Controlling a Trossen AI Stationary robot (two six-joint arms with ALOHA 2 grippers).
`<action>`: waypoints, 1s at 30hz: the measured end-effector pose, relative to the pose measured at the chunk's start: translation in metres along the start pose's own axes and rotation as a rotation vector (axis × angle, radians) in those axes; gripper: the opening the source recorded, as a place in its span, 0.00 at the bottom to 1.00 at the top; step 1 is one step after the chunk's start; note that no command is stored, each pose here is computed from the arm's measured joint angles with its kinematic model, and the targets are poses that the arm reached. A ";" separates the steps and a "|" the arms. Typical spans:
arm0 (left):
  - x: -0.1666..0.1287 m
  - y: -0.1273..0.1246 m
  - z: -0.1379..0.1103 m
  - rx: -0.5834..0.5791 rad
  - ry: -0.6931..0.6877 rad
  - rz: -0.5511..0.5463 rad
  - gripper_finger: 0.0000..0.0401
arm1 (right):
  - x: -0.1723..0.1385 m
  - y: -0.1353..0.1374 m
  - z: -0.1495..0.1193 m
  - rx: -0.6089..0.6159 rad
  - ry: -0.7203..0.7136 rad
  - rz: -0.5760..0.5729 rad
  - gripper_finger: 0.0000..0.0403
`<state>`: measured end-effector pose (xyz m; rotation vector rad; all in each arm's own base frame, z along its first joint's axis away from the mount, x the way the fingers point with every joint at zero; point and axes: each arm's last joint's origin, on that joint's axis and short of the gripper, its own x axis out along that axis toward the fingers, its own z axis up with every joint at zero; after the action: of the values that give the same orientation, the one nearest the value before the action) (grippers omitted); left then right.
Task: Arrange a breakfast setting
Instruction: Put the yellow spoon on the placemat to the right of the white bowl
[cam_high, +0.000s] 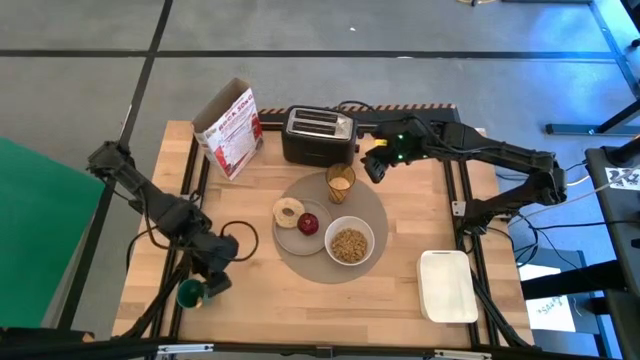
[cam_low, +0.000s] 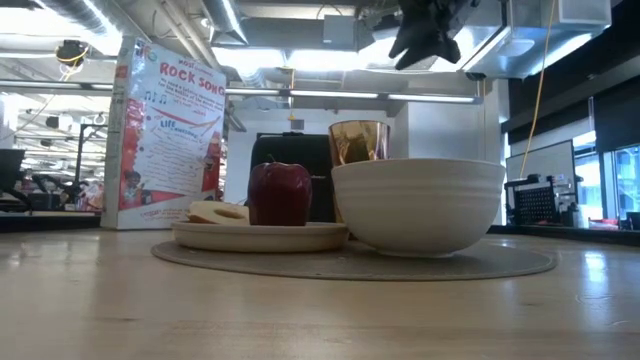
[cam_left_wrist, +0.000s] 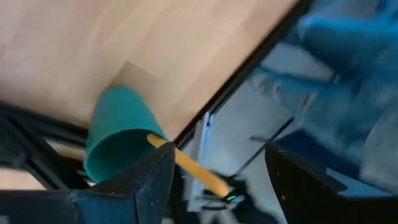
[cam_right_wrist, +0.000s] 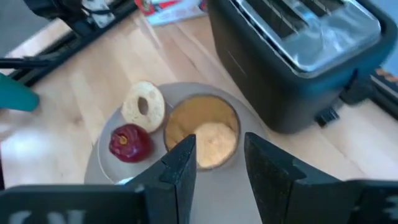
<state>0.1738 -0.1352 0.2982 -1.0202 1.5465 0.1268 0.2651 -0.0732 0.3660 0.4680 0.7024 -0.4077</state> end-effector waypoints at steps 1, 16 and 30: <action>0.000 0.000 0.000 -0.052 -0.009 0.001 0.61 | 0.000 0.001 0.001 -0.008 -0.014 0.006 0.31; 0.071 -0.010 0.008 -0.214 0.387 0.282 0.59 | 0.000 0.002 0.006 -0.093 -0.060 0.021 0.31; 0.081 -0.010 0.010 -0.219 0.349 0.318 0.45 | 0.000 0.002 0.006 -0.145 -0.061 0.020 0.31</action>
<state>0.1965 -0.1775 0.2314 -0.9947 2.0442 0.3617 0.2691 -0.0743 0.3707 0.3239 0.6627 -0.3485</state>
